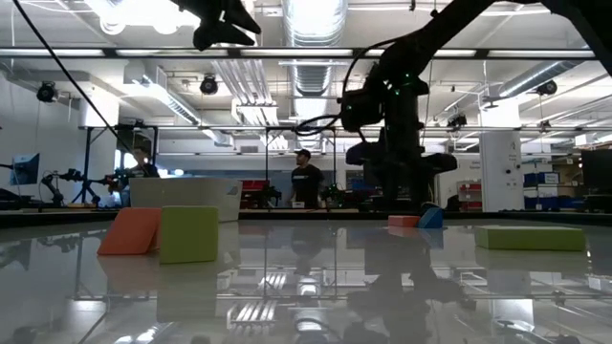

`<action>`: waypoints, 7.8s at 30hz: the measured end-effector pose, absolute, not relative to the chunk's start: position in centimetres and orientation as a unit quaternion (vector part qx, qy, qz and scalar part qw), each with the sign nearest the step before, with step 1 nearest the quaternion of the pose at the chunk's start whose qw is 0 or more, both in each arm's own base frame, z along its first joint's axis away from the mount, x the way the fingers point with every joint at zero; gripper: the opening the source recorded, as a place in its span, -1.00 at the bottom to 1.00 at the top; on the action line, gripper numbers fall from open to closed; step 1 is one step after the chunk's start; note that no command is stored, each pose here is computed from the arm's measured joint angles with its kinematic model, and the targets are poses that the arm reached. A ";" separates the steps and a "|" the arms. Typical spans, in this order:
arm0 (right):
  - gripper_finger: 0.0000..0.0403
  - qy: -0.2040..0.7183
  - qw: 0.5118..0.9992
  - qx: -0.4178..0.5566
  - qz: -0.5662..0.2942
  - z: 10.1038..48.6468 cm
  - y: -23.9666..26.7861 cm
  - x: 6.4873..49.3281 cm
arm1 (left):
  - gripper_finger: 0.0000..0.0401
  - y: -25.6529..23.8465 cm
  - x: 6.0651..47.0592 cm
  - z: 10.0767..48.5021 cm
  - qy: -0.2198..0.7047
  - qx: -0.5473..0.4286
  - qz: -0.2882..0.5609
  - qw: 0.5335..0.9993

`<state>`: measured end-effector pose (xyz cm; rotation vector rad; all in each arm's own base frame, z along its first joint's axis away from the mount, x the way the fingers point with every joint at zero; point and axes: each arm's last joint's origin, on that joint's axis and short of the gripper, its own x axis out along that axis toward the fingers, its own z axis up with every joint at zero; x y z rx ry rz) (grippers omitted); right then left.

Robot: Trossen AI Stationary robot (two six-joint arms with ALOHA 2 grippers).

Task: Sort & place blocks by color
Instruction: Put the orange block into the black bin, then put the blue block into the white bin

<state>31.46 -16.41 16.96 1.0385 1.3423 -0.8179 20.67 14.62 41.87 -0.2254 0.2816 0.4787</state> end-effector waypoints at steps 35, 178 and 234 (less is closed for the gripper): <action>-0.43 0.520 0.608 0.473 -0.369 18.2 -17.7 31.1 | -0.20 15.0 21.2 42.0 0.123 -0.099 0.235 0.959; -0.37 0.367 0.746 0.480 -0.280 36.5 11.5 18.3 | -0.20 6.7 38.7 28.8 0.267 -0.097 0.053 0.957; -0.37 0.305 0.744 0.489 -0.339 37.5 6.3 19.1 | 0.30 9.0 48.8 11.1 0.169 -0.042 0.058 0.983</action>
